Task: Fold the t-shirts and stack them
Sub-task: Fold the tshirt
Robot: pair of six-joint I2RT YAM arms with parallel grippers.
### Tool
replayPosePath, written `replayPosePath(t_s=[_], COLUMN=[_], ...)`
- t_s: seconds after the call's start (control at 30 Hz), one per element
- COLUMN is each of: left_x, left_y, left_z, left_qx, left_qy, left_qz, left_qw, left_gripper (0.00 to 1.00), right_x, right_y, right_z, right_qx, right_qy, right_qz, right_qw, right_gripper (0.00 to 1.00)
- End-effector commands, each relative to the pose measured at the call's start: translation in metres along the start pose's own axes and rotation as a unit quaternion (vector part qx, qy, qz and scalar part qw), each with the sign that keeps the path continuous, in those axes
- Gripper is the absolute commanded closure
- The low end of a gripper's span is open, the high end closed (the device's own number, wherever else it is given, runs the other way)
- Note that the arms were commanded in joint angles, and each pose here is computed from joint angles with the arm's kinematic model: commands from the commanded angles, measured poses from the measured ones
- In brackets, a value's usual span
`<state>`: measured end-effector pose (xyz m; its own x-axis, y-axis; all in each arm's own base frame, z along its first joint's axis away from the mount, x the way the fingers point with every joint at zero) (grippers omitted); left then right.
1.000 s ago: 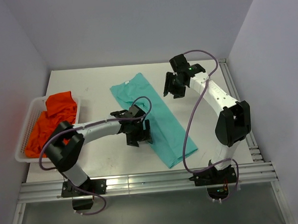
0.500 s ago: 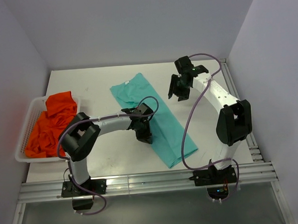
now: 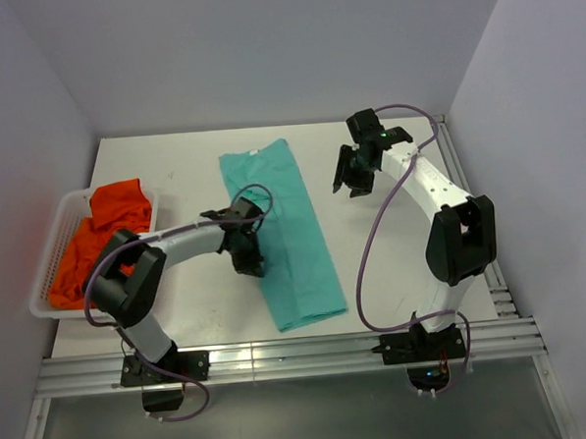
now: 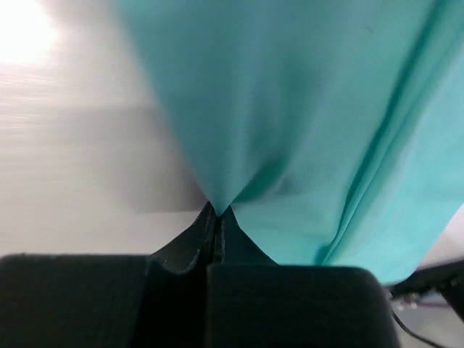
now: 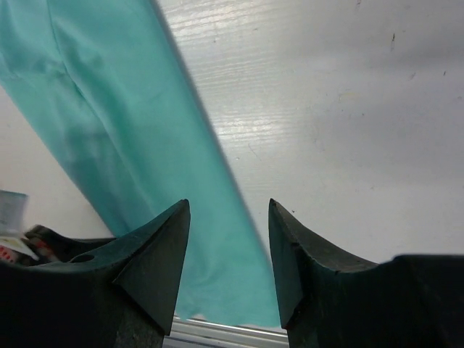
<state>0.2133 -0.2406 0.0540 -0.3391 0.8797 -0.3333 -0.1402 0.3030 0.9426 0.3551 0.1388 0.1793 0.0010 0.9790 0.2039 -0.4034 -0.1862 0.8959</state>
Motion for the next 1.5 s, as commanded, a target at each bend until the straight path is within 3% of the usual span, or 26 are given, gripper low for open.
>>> replayPosePath(t_s=[0.0, 0.23, 0.63, 0.73, 0.77, 0.87, 0.97, 1.07, 1.17, 1.27, 1.47], left_x=[0.050, 0.057, 0.001, -0.001, -0.003, -0.008, -0.011, -0.010, 0.005, 0.031, 0.067], left_y=[0.018, 0.015, 0.016, 0.025, 0.033, 0.054, 0.083, 0.116, 0.127, 0.116, 0.091], left_z=[0.037, 0.075, 0.126, 0.129, 0.129, 0.128, 0.128, 0.121, 0.095, 0.055, -0.013], left_qx=[-0.050, -0.057, -0.076, -0.086, -0.092, -0.111, -0.141, -0.165, -0.146, -0.102, -0.037], left_qy=[0.015, 0.029, 0.025, 0.029, 0.029, 0.036, 0.046, 0.051, 0.054, 0.049, 0.039], left_qz=[0.057, 0.070, 0.047, 0.051, 0.046, 0.031, 0.019, 0.010, -0.005, -0.006, -0.002], left_qw=[0.997, 0.995, 0.996, 0.995, 0.994, 0.993, 0.989, 0.985, 0.988, 0.994, 0.999], left_gripper=[1.00, 1.00, 0.99, 0.74, 0.56, 0.29, 0.13, 0.13, 0.16, 0.25, 0.28], right_x=[0.005, 0.010, -0.002, -0.005, -0.005, -0.007, -0.008, -0.004, -0.002, 0.003, 0.005], right_y=[0.011, 0.014, 0.026, 0.033, 0.038, 0.047, 0.057, 0.075, 0.083, 0.082, 0.052], right_z=[0.009, 0.015, 0.004, 0.000, 0.000, -0.005, -0.013, -0.023, -0.045, -0.070, -0.139], right_qx=[-0.022, -0.023, -0.034, -0.039, -0.045, -0.051, -0.056, -0.064, -0.055, -0.020, 0.089], right_qy=[0.001, -0.002, -0.004, -0.005, -0.006, -0.009, -0.013, -0.015, -0.012, -0.004, 0.026], right_qz=[0.020, 0.029, -0.002, -0.006, -0.006, -0.008, -0.001, 0.026, 0.053, 0.098, 0.147], right_qw=[1.000, 0.999, 0.999, 0.999, 0.999, 0.999, 0.998, 0.998, 0.997, 0.995, 0.985], right_gripper=[0.45, 0.47, 0.42, 0.40, 0.40, 0.38, 0.37, 0.38, 0.39, 0.40, 0.40])
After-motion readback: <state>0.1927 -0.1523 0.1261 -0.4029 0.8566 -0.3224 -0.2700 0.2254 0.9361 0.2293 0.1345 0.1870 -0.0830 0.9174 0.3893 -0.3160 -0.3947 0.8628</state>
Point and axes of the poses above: each gripper's point midway between its finger pads, its own y axis back along the fingers, its own x axis along the line the jaws close on, z = x × y, the point moved 4 cm from there along y, back along the fingers, and after that the axes turned 13 degrees about y, right-handed, at the moved point
